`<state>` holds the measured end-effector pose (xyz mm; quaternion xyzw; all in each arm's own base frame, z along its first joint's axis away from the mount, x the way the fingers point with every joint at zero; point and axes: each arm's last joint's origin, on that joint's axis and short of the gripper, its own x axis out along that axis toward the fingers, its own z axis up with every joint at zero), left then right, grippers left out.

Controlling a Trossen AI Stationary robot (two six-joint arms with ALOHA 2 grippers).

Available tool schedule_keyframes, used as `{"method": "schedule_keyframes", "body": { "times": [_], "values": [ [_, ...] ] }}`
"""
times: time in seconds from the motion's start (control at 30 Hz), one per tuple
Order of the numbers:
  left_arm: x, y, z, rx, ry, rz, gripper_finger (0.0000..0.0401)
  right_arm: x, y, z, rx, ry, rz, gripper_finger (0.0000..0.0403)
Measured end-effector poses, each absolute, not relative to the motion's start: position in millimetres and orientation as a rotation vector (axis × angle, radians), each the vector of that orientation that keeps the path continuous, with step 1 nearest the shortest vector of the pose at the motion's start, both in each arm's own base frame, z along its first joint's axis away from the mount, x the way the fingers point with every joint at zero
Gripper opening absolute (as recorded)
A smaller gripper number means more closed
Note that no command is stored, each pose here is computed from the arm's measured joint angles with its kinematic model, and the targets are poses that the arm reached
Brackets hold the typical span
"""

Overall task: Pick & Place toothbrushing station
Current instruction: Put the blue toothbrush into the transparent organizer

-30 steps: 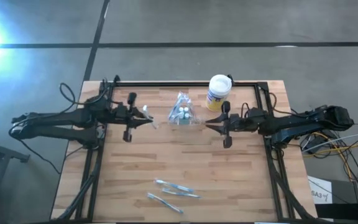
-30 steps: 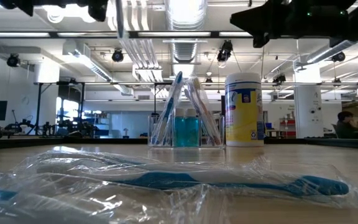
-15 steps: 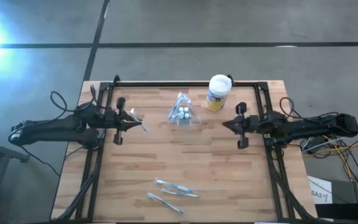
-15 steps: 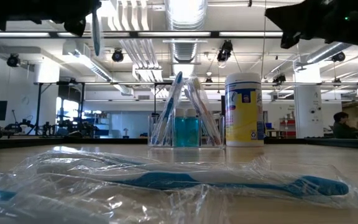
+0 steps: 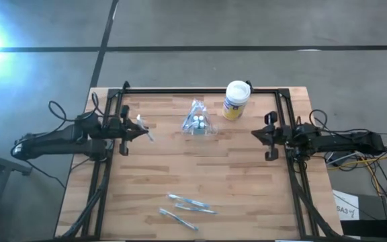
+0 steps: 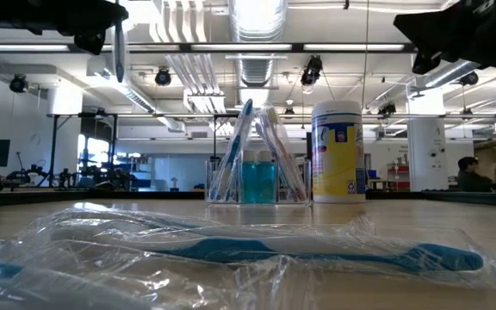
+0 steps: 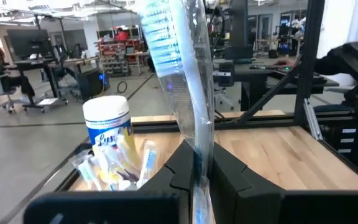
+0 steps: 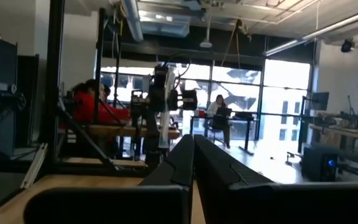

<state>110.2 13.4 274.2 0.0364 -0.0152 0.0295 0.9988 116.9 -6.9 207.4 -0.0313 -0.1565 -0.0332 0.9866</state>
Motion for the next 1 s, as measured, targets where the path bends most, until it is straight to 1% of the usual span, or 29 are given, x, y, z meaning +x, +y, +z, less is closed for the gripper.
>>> {"method": "schedule_keyframes", "body": {
  "times": [0.1,0.33,0.53,0.63,0.83,1.0],
  "values": [
    [107,13,275,0.073,-0.038,0.06,0.0025,112,-7,206,-0.05,-0.333,-0.066,0.0008],
    [95,11,276,0.075,-0.063,0.061,0.0025,104,-6,202,-0.022,-0.297,-0.066,0.0008],
    [84,10,274,0.077,-0.061,0.061,0.0025,99,-7,201,-0.02,-0.301,-0.109,0.0008],
    [81,9,266,0.07,-0.026,0.059,0.0025,100,-7,201,-0.024,-0.298,-0.116,0.0008],
    [78,9,246,0.05,-0.04,0.059,0.0025,100,-8,200,-0.022,-0.291,-0.115,0.0008],
    [77,9,229,0.009,-0.111,0.058,0.0025,100,-8,200,-0.024,-0.292,-0.116,0.0008]
  ]
}}
